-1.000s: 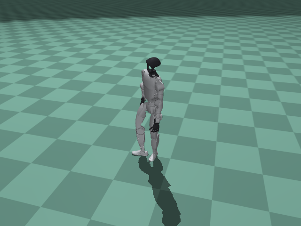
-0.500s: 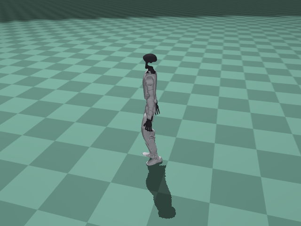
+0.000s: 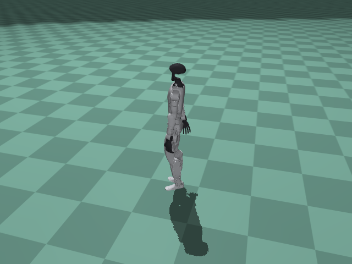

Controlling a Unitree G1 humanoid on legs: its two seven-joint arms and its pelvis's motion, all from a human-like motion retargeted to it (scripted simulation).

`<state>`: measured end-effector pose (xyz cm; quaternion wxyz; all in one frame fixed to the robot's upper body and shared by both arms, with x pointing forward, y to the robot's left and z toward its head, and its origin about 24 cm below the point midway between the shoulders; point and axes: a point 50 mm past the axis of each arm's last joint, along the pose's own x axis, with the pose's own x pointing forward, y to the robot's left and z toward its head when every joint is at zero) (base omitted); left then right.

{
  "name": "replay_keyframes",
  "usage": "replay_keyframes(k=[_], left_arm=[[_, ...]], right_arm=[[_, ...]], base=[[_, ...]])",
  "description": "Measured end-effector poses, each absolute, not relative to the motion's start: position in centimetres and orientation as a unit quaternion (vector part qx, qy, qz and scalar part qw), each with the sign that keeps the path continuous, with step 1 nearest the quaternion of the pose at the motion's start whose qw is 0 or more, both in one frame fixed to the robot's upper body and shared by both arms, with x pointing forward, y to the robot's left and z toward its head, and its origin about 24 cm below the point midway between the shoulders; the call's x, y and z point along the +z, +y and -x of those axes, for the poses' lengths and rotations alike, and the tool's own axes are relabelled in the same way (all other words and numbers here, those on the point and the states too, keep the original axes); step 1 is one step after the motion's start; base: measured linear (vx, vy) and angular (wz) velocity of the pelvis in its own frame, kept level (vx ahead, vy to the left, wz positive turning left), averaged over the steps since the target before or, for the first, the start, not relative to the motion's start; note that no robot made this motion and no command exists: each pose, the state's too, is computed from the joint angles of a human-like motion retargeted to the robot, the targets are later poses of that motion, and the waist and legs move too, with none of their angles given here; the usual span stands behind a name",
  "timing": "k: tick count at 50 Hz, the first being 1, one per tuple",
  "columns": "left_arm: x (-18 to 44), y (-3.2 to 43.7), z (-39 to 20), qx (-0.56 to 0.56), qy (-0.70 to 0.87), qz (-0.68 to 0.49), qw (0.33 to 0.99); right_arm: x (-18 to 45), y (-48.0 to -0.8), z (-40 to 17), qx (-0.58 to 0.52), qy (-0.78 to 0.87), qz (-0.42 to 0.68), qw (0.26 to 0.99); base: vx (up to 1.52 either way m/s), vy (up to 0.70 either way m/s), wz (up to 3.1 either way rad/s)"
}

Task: Walk run

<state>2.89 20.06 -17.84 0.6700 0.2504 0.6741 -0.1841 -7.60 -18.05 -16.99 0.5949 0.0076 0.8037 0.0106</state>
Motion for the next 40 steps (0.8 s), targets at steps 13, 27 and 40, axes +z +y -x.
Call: replay_keyframes(k=[13, 27, 40], left_arm=[[-17.5, 21.6, 1.1, -0.098, 0.738, -0.197, 0.638], [-16.4, 21.8, 7.4, -0.179, 0.803, -0.168, 0.544], [-16.9, 22.3, 3.5, -0.089, 0.773, -0.15, 0.61]], right_arm=[[-17.7, -16.3, 4.8, 0.073, 0.777, 0.028, 0.625], [-16.6, -19.0, -9.9, 0.127, 0.681, 0.042, 0.72], [-12.4, -17.9, -21.5, 0.084, 0.458, 0.037, 0.884]], base=[[0.04, -0.13, 0.29], [0.12, -0.09, 0.06], [0.61, 0.0, -0.31]])
